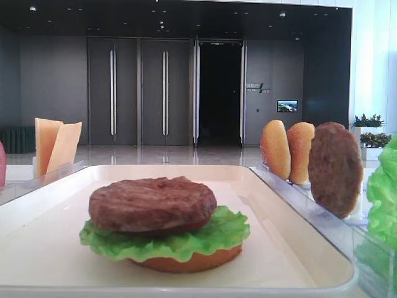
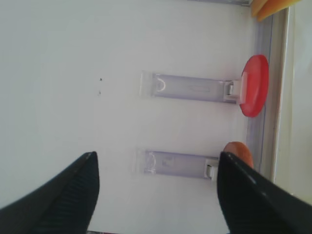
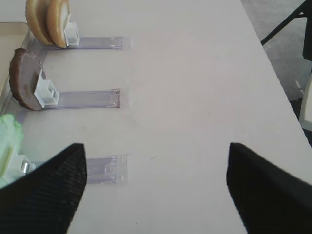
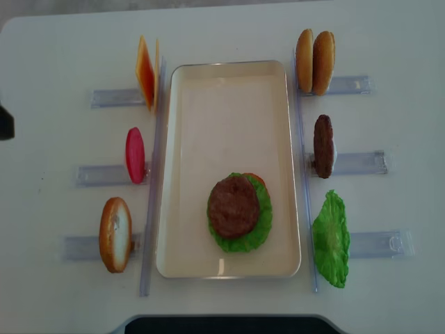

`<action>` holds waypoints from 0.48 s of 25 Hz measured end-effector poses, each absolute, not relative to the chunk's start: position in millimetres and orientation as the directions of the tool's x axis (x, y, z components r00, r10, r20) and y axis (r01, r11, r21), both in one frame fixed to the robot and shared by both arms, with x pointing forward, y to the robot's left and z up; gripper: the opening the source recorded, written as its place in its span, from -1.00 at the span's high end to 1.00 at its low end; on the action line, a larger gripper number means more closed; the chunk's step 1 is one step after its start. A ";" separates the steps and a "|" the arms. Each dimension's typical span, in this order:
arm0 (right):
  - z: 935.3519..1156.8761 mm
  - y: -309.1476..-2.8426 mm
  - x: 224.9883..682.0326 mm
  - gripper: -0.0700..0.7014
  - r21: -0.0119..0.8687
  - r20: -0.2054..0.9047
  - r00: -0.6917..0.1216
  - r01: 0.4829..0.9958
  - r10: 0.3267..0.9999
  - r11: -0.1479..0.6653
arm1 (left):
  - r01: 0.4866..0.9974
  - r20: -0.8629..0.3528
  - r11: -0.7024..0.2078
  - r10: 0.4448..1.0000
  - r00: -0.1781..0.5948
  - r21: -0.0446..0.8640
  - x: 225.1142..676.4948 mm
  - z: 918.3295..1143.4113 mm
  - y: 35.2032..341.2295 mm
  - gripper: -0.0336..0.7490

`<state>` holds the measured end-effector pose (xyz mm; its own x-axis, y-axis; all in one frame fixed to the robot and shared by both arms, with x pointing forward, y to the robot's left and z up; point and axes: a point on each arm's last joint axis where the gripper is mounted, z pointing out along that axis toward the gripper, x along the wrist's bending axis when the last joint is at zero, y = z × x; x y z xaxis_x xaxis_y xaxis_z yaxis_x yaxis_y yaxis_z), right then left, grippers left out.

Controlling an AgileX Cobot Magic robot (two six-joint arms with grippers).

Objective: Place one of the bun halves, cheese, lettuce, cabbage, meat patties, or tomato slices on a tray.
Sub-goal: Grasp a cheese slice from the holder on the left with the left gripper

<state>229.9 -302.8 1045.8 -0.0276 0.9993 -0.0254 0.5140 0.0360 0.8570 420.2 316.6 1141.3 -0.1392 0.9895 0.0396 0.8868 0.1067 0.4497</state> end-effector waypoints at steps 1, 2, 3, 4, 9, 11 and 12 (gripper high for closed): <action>1045.8 -302.8 229.9 -0.70 0.857 -0.025 -0.028 0.514 0.999 0.036 | 0.896 0.042 0.108 0.989 -0.140 0.431 433.3 1140.2 317.3 -0.56; 1045.8 -302.8 229.9 -0.70 0.857 -0.025 -0.028 0.514 0.999 0.036 | 0.903 0.043 0.109 0.989 -0.140 0.415 446.4 1138.8 317.9 -0.56; 1045.8 -302.8 229.9 -0.70 0.857 -0.025 -0.028 0.514 0.999 0.036 | 0.912 0.044 0.112 0.989 -0.141 0.395 459.5 1135.5 318.4 -0.56; 1045.8 -302.8 229.9 -0.70 0.857 -0.025 -0.028 0.514 0.999 0.036 | 0.915 0.043 0.117 0.989 -0.145 0.386 470.9 1134.8 319.0 -0.56; 1045.8 -302.8 229.9 -0.70 0.857 -0.025 -0.028 0.514 0.999 0.036 | 0.936 0.065 0.142 0.983 -0.171 0.321 533.2 1116.0 323.9 -0.56; 1045.8 -302.8 229.9 -0.70 0.857 -0.025 -0.028 0.514 0.999 0.036 | 0.943 0.077 0.146 0.981 -0.177 0.300 555.0 1106.7 325.8 -0.56; 1045.8 -302.8 229.9 -0.70 0.857 -0.025 -0.028 0.514 0.999 0.036 | 0.946 0.080 0.147 0.981 -0.177 0.290 566.3 1101.6 326.5 -0.56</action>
